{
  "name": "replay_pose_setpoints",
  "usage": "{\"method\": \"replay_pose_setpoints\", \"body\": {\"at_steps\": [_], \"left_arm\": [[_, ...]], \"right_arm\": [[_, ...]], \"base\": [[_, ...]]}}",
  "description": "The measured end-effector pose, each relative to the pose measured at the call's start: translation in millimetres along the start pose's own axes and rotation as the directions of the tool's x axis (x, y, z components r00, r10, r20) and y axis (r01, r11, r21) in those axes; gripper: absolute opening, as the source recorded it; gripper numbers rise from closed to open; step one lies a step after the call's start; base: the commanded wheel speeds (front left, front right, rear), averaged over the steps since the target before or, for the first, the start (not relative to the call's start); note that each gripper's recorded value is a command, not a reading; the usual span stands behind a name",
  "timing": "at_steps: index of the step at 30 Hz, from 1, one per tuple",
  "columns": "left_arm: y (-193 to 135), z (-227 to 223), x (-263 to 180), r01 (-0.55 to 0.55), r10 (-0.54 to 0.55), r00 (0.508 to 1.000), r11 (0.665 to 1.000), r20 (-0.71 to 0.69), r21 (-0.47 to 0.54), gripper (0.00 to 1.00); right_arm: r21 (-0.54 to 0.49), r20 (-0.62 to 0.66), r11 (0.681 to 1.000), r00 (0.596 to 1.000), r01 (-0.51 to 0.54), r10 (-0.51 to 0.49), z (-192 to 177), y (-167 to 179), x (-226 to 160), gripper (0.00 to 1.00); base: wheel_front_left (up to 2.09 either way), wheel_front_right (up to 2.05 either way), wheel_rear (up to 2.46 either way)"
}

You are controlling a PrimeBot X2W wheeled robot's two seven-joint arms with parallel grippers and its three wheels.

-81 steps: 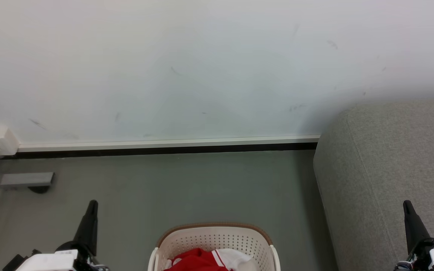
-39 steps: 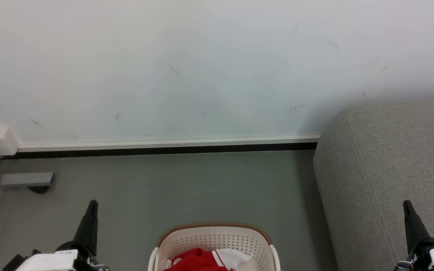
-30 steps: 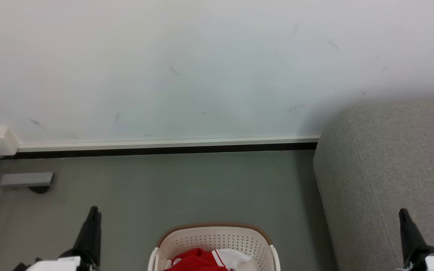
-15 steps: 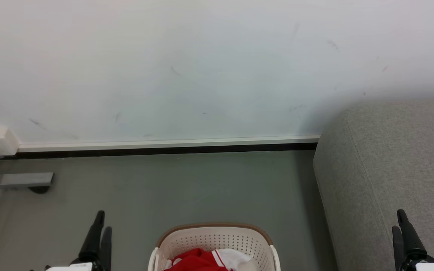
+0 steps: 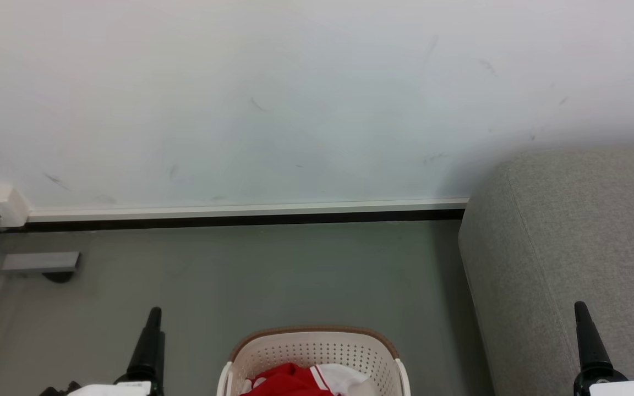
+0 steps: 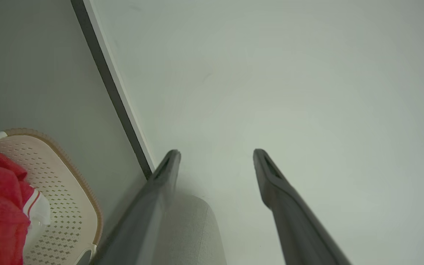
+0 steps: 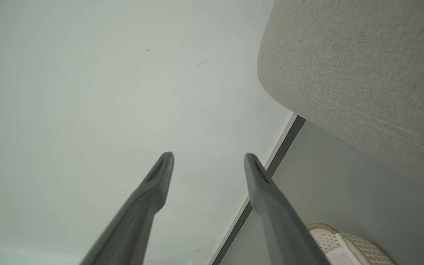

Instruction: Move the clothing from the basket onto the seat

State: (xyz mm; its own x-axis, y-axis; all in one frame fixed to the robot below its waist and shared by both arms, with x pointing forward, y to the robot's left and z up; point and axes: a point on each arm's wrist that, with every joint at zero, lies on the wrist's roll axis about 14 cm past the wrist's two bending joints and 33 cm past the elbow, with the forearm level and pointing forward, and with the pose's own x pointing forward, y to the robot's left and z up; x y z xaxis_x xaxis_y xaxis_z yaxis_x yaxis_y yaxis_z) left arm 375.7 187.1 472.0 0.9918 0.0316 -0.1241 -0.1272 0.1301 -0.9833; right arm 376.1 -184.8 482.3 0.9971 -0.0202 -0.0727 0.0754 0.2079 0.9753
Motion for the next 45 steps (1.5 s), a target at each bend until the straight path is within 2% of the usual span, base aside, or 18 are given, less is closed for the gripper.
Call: {"method": "replay_pose_setpoints", "body": {"at_steps": [10,20,31,41,45], "left_arm": [[-4.0,0.7,0.5,-0.011,0.008,1.000,0.982,0.015,0.187,1.00],[-3.3,-3.3,-0.1,-0.033,0.025,0.999,0.927,0.026,0.374,1.00],[-8.9,-5.0,-0.8,-0.021,0.001,0.999,0.832,0.037,0.554,1.00],[-9.9,-3.3,-2.8,-0.031,-0.014,0.998,0.714,0.059,0.700,1.00],[-10.3,-2.8,-3.3,-0.032,-0.024,0.998,0.655,0.063,0.755,1.00]], "right_arm": [[-0.170,0.003,0.985,1.000,-0.023,0.023,-2.0,6.5,1.4,1.00],[-0.346,-0.010,0.937,0.999,-0.050,0.049,-7.5,12.3,1.0,1.00],[-0.520,-0.044,0.850,0.996,-0.084,0.071,-17.9,15.7,-0.1,1.00],[-0.632,-0.075,0.766,0.993,-0.118,0.091,-27.7,18.5,-0.9,1.00],[-0.665,-0.085,0.736,0.992,-0.127,0.094,-30.7,18.0,-1.6,1.00]], "base": [[0.00,0.00,0.00],[0.00,0.00,0.00],[0.00,0.00,0.00],[0.00,0.00,0.00],[0.00,0.00,0.00]]}}
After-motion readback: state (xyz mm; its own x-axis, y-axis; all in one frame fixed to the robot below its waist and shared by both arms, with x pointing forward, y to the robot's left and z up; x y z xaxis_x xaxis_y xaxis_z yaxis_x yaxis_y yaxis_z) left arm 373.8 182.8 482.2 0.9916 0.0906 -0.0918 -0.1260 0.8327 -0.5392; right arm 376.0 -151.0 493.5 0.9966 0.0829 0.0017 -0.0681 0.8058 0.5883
